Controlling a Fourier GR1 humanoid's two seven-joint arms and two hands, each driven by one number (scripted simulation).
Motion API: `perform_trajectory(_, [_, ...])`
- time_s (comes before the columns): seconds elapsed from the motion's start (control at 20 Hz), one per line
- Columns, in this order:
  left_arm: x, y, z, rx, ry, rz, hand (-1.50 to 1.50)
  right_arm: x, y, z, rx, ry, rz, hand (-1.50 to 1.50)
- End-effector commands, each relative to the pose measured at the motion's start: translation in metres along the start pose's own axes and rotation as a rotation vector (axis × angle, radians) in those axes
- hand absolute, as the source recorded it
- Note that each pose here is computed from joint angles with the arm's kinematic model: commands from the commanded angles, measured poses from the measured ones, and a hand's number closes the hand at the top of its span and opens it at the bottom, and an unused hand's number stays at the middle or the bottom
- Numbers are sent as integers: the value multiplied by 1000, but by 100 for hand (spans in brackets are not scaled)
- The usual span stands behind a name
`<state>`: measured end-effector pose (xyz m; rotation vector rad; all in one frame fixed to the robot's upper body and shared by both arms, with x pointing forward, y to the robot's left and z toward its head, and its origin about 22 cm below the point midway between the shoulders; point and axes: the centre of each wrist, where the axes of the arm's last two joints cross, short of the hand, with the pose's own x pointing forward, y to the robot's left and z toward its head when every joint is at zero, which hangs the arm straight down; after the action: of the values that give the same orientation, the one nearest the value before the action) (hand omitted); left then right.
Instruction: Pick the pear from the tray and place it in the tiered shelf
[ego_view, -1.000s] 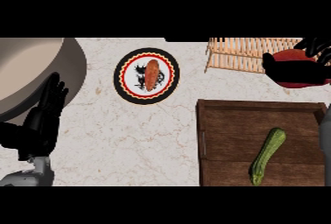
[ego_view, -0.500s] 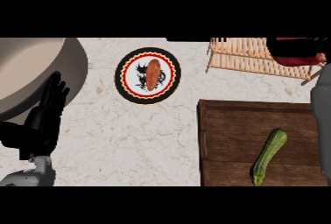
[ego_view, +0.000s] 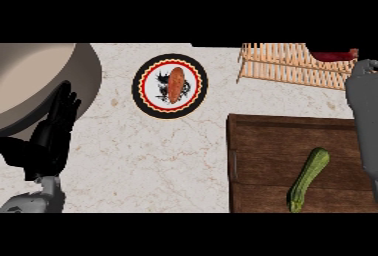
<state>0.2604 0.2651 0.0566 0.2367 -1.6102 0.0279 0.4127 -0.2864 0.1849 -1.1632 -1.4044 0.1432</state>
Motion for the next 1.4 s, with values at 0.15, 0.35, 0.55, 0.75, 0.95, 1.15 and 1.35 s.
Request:
perform_trajectory(0.15, [14,11,-2,-1,-17,3,0,-10,22,-24,-20,33,12,150])
perform_trajectory(0.35, [1,-6,-4,-17,5,20,0,-18,23,-33,13,96,-134,-150])
perform_trajectory(0.55, [-3,-12,-7,-9,-9,9,0,-30,25,-39,69,88,-129,-150])
perform_trajectory(0.75, [5,19,-7,-11,-14,-3,0,-16,13,-51,74,64,-203,-150])
perform_trajectory(0.95, [-2,-6,-2,-9,-14,8,0,-34,26,-41,48,10,-239,-150])
perform_trajectory(1.15, [11,1,-2,0,8,-4,0,-10,-4,-55,-18,-18,-378,-150])
perform_trajectory(1.35, [-11,3,4,15,18,-9,0,-3,-33,-59,-76,28,-411,-150])
